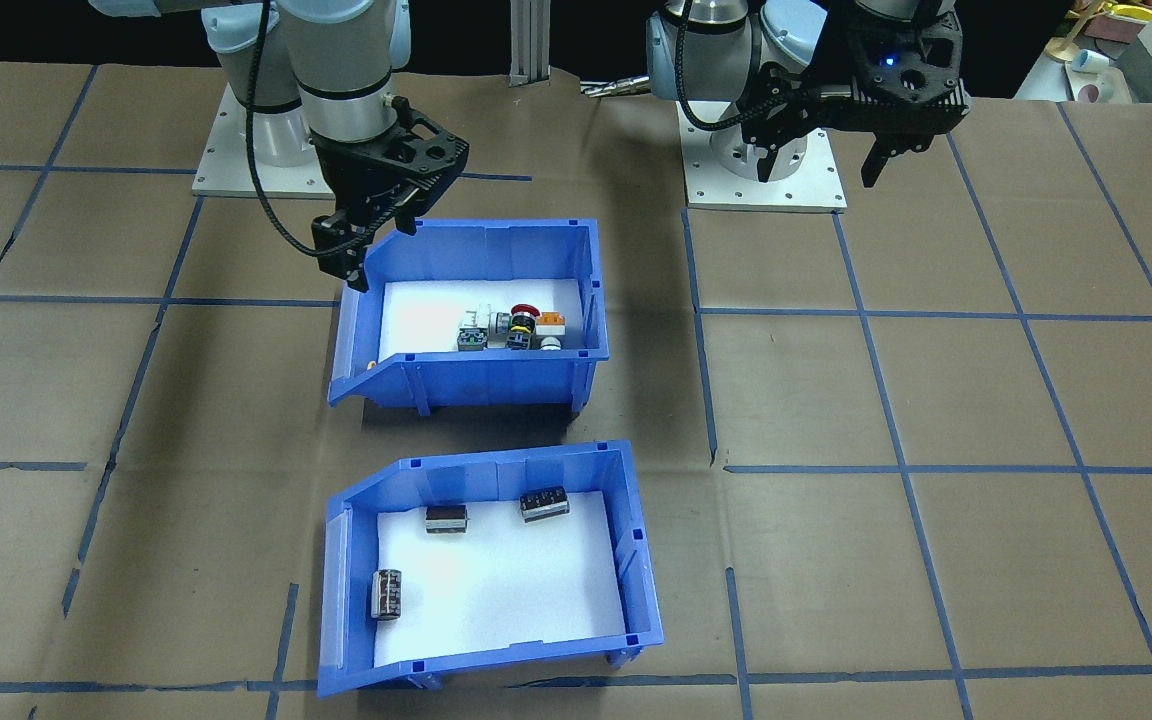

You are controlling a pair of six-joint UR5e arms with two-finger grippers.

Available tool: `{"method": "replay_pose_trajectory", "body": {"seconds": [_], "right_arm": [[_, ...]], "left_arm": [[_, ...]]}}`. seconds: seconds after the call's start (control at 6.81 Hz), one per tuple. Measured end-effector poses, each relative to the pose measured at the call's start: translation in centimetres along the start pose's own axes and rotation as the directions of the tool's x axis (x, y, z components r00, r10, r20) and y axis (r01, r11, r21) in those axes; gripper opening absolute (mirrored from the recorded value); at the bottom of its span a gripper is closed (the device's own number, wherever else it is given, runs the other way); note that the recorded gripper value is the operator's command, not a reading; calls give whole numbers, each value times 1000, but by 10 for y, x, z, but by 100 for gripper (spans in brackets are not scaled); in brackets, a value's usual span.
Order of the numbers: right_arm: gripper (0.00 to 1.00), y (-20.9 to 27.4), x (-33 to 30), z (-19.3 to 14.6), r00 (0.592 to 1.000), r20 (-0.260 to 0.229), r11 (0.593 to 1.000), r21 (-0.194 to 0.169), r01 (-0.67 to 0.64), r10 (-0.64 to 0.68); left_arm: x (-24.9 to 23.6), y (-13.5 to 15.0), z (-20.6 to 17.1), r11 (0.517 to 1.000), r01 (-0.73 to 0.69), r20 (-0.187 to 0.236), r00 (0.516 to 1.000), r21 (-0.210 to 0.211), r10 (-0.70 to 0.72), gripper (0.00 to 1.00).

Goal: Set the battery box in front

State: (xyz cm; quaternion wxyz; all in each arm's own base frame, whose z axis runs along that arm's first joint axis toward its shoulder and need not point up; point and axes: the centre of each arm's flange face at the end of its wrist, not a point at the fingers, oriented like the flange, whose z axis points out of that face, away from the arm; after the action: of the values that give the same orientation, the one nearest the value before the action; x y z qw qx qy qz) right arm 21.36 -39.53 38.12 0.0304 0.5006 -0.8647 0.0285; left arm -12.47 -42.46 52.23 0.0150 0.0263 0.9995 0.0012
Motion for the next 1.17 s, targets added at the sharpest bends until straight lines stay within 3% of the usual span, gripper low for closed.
{"method": "replay_pose_trajectory", "body": {"seconds": [0.29,0.44,0.59,0.88,1.03,1.17], "right_arm": [[100,24,43,-24,957,25,957,-43,-287,289],[100,37,60,-30,896,20,896,-50,-442,443],[100,47,73,-38,811,9,810,-47,-585,586],[100,49,91,-66,582,-7,582,-27,-813,813],[100,45,99,-77,499,-6,499,-25,-866,866],[100,39,108,-83,448,4,448,-25,-894,894]], "left_arm": [[0,-1,1,1000,6,-1,1000,-2,-6,99],[0,-1,1,1000,7,-1,1000,-4,-7,99],[0,-1,2,1000,7,-1,1000,-4,-7,99],[1,-1,1,1000,7,-2,1000,-3,-7,99],[1,0,1,1000,7,-2,1000,-2,-7,99],[1,0,0,1000,6,-2,1000,0,-6,99]]}}
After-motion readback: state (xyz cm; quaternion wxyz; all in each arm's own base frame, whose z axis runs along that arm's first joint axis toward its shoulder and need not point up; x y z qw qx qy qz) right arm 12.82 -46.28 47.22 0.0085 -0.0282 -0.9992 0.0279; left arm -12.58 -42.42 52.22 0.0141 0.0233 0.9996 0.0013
